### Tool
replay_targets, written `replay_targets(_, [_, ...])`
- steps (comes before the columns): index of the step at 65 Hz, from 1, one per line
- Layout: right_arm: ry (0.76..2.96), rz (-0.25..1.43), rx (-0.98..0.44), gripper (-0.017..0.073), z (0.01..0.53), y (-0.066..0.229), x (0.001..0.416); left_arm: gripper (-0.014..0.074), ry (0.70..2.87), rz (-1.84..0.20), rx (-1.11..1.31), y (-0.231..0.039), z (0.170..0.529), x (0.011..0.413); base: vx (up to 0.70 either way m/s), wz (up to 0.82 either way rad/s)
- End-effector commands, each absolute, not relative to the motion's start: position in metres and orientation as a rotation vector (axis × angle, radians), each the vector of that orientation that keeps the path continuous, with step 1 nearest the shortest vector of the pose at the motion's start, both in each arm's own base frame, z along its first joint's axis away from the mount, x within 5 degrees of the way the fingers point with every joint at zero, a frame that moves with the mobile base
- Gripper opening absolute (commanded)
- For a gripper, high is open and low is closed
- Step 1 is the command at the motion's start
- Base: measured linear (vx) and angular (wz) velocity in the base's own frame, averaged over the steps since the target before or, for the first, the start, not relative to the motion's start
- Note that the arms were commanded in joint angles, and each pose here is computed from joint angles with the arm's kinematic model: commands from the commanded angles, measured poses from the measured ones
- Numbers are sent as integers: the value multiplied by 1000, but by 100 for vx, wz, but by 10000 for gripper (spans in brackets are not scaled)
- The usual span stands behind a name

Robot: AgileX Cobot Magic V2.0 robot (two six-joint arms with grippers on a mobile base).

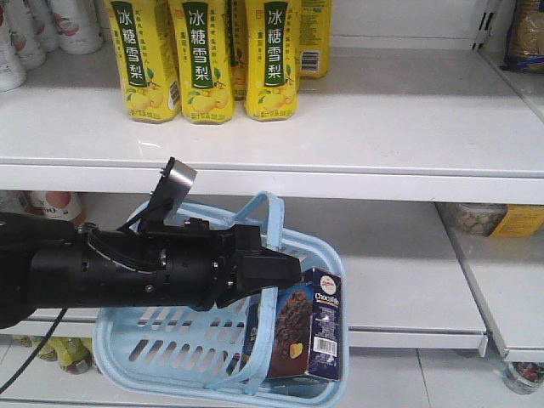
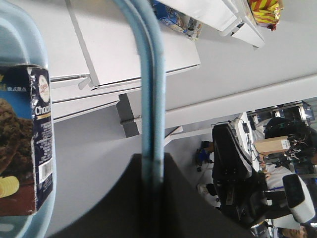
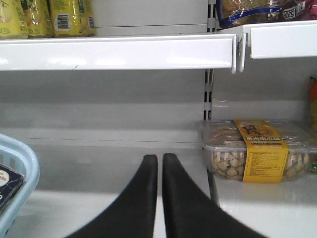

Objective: Left arm holds basket, right arm returns cookies

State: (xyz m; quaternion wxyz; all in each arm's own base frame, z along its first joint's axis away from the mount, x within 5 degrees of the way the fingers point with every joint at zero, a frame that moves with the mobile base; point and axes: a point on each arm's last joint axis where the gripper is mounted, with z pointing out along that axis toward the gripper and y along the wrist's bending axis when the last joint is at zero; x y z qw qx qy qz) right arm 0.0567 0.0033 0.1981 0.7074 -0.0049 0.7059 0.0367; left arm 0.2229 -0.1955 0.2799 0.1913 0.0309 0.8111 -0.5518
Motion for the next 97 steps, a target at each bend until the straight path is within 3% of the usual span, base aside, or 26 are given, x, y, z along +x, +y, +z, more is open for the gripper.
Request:
replay_targets(1, [1497, 78, -18, -10, 200, 3, 56, -3, 2156, -1627, 70, -195, 307, 222, 0, 0])
replay_targets(71, [1465, 106, 7, -10, 204, 3, 56, -3, 2156, -1625, 69, -195, 307, 222, 0, 0])
replay_targets(97, [1645, 126, 39, -10, 263, 5, 85, -3, 2156, -1625, 69, -195, 307, 222, 0, 0])
